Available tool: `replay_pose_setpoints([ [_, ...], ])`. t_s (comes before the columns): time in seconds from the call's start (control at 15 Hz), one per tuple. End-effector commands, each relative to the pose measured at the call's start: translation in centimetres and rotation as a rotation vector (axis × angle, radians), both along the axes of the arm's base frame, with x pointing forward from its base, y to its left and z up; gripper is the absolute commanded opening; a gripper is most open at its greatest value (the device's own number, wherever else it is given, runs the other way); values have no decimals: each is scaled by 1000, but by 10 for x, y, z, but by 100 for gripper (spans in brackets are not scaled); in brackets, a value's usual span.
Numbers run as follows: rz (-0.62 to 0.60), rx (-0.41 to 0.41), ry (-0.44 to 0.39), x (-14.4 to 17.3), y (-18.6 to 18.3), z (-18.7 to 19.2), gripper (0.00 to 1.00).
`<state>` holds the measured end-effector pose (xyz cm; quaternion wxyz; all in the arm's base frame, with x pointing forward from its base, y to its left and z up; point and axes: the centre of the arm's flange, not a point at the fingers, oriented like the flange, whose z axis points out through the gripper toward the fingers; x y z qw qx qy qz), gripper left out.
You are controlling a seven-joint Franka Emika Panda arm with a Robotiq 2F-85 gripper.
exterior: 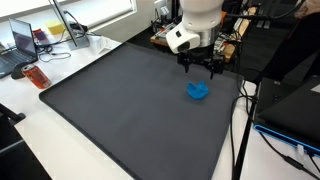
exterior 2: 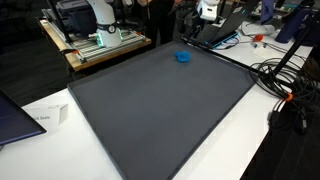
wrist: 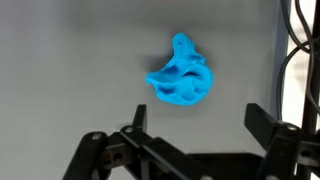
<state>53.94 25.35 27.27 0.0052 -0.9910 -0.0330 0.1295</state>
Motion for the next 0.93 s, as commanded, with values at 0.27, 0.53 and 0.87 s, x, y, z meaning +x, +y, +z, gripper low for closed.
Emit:
replay_pose_setpoints([
  [0.27, -169, -110, -25, 1, 45, 6, 100],
  [0.53, -314, -155, -53, -12, 66, 6, 100],
  [0.87, -492, -225, -91, -29, 90, 4, 100],
])
